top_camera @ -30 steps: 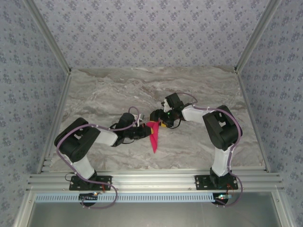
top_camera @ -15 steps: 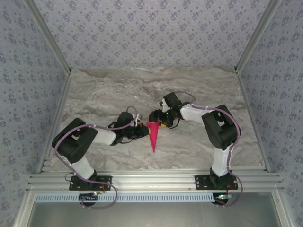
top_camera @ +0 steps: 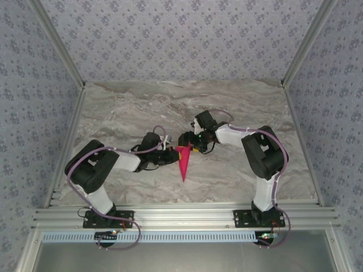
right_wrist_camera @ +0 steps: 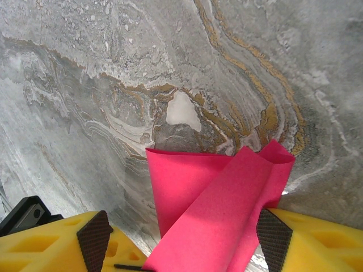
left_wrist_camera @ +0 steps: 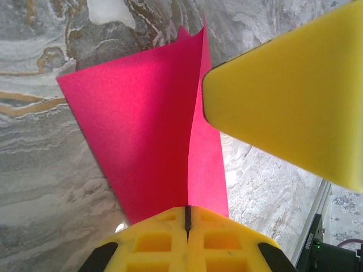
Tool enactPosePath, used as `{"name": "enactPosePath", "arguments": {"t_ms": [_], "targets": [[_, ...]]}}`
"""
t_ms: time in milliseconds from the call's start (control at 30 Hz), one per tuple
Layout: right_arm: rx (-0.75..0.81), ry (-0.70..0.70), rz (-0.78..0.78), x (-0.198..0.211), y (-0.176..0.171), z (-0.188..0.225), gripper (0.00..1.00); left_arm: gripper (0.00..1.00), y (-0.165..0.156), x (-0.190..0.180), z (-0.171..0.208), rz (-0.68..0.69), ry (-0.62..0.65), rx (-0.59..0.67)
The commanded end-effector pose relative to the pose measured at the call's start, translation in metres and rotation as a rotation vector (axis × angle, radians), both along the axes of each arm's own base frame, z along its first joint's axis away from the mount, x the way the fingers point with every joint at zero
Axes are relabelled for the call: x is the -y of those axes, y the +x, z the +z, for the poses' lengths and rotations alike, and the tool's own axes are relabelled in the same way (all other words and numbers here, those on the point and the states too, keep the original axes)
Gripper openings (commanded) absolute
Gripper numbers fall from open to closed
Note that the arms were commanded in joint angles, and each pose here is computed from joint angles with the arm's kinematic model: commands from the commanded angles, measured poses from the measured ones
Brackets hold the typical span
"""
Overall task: Fold a paper plane with a square sheet of paper (fold left side to right side)
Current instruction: Fold the wing for the fifth time at the center of the table.
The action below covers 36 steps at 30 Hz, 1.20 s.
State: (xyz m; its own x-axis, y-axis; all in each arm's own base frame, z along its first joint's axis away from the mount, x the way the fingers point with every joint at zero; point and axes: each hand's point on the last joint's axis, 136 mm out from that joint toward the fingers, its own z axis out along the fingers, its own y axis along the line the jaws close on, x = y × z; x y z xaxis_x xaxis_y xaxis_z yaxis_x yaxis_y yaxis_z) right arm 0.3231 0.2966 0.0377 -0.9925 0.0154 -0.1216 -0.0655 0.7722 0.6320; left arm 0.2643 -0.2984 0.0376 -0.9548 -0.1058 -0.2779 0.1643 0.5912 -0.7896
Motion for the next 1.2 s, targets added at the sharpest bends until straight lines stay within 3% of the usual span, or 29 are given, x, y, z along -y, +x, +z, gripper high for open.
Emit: {"name": "enactPosePath", "arguments": {"t_ms": [0,867,1167], "targets": [[-0.08,-0.094,0.018,0.009,-0.019,-0.03,0.75,0.0,0.005,0.002,0.001,-0.018,0.001,0.021],[-0.078,-0.089,0.023,0.007,-0.02,-0.028,0.76,0.0,0.005,-0.005,-0.019,0.0,0.037,-0.009],[0.086,-0.003,0.019,0.006,0.004,0.026,0.76,0.0,-0.001,-0.009,-0.026,-0.001,0.05,-0.025]]}}
